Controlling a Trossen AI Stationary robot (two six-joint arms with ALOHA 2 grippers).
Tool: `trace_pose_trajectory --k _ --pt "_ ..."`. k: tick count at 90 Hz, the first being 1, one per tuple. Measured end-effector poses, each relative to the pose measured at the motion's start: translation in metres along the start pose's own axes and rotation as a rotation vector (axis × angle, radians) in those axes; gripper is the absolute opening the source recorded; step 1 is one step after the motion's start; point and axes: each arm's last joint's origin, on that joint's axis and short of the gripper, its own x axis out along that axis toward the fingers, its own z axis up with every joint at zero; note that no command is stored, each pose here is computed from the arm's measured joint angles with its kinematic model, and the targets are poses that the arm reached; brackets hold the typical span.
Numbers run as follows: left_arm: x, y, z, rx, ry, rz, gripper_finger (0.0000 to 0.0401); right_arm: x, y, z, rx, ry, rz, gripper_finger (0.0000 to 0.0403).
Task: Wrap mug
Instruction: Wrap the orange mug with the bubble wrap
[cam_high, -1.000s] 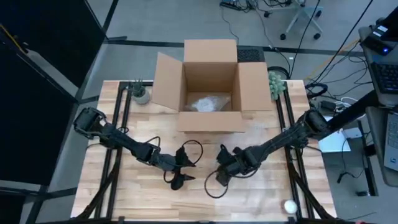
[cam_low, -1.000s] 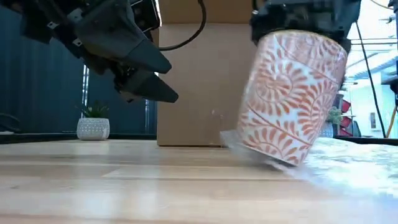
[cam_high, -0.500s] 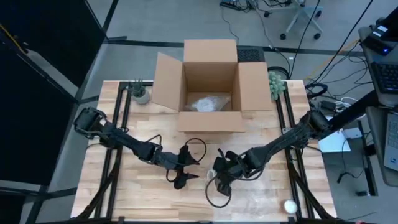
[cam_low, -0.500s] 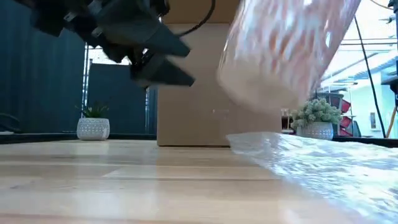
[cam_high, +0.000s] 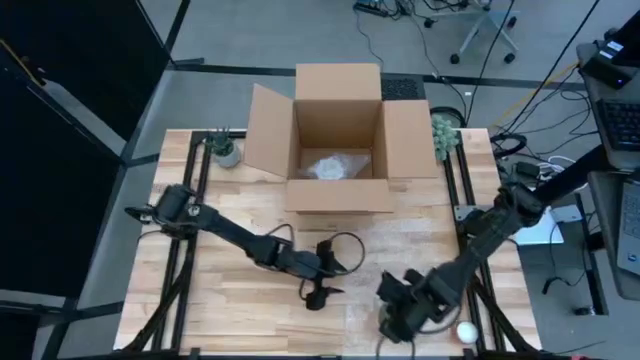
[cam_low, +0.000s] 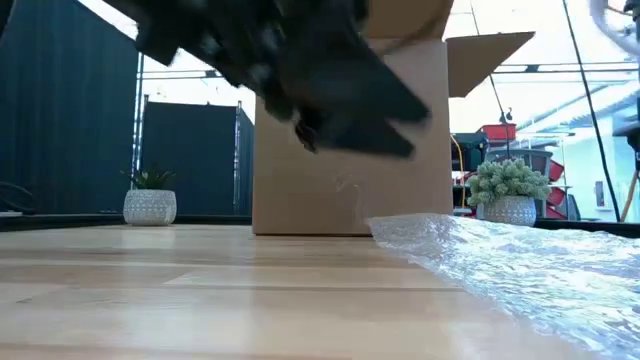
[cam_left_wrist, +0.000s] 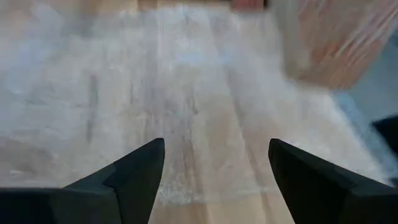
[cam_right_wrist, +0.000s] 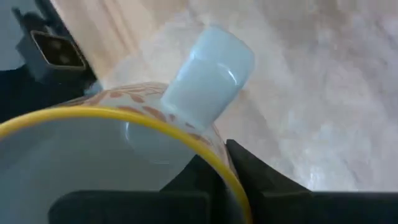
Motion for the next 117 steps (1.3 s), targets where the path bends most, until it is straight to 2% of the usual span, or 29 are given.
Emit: trace_pose_trajectory --k 14,30,45,60,88,99,107,117 --pt "0.022 0.020 -0.004 -0.018 0.102 0.058 0.0273 0.005 0.002 -0.017 0.058 -0.014 -0.025 0.0008" --pt "0.018 0.037 -0.010 -0.075 0.289 0.106 0.0273 0.028 0.003 -0.034 0.058 0.038 -0.108 0.0008" --pt "0.008 0.031 -0.016 -0.072 0.431 0.120 0.0273 0.042 0.000 -0.037 0.037 0.099 -0.193 0.0009" --pt "0.001 0.011 -0.028 -0.063 0.538 0.117 0.0273 0.043 -0.009 -0.023 0.017 0.100 -0.278 0.0009" --pt "-0.001 -0.028 -0.035 -0.104 0.532 0.090 0.0273 0.051 -0.023 0.027 -0.155 0.050 -0.352 0.0009" --pt "-0.019 -0.036 -0.027 -0.074 0.540 0.124 0.0273 0.053 -0.027 0.045 -0.215 0.053 -0.347 0.0009" --pt "-0.039 -0.035 -0.011 -0.066 0.515 0.149 0.0273 0.053 -0.025 0.051 -0.271 0.053 -0.332 0.0009" --pt "-0.067 -0.031 0.021 -0.054 0.376 0.204 0.0273 0.052 -0.022 0.052 -0.327 0.042 -0.319 0.0009"
